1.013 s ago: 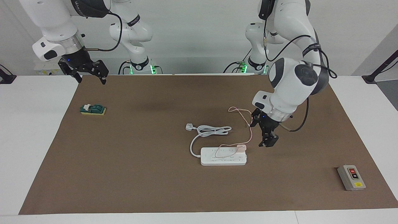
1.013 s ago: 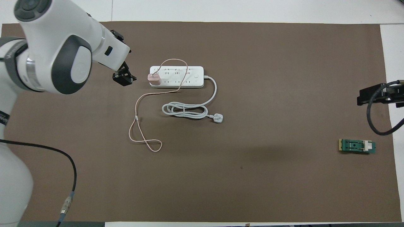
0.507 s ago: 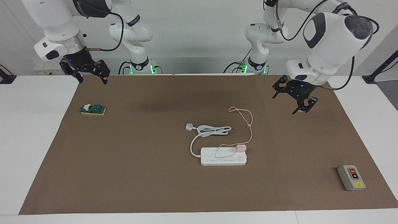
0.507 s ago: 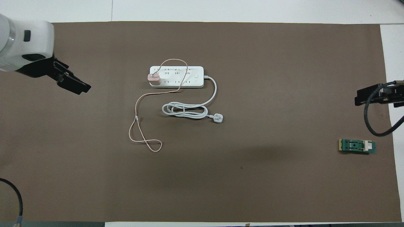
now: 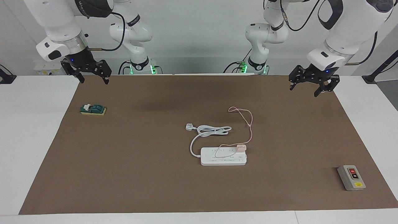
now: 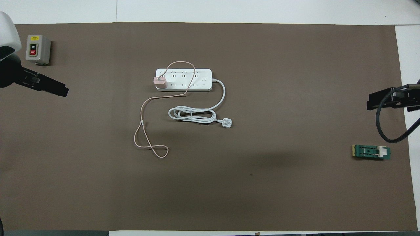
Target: Plug charger into power strip
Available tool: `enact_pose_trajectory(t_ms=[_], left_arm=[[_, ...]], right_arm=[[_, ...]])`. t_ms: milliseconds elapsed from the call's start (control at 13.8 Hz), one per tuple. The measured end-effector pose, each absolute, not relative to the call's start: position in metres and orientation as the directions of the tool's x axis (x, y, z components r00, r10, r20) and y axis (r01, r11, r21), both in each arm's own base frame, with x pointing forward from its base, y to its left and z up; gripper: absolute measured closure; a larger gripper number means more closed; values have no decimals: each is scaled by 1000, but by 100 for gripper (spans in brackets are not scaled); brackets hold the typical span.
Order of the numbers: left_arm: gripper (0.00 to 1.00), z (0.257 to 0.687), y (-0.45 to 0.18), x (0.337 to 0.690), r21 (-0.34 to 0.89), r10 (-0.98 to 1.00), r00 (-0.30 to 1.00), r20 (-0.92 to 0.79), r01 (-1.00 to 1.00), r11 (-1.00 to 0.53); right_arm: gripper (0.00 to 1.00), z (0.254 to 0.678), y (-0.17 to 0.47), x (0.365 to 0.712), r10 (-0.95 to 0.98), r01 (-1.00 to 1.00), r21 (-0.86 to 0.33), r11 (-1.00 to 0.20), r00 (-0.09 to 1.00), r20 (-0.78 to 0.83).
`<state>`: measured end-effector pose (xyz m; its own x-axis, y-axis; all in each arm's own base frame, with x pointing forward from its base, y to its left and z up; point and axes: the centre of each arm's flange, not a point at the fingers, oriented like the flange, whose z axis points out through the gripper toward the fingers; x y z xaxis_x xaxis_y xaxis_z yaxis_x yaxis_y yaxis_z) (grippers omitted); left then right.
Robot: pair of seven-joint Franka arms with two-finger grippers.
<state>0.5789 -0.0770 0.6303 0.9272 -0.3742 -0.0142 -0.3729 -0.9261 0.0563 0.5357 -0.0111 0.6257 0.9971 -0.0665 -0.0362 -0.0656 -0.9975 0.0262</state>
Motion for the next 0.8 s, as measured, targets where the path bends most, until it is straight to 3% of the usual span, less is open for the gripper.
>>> enact_pose_trajectory(t_ms=[507, 796], left_arm=[[0, 626, -55, 574, 4, -196, 978, -70, -196, -981], [0, 634, -22, 550, 4, -134, 988, -81, -134, -991]], right_arm=[[0, 626, 7, 536, -33, -32, 26, -999, 999, -36], [0, 626, 7, 536, -33, -32, 26, -999, 999, -36]])
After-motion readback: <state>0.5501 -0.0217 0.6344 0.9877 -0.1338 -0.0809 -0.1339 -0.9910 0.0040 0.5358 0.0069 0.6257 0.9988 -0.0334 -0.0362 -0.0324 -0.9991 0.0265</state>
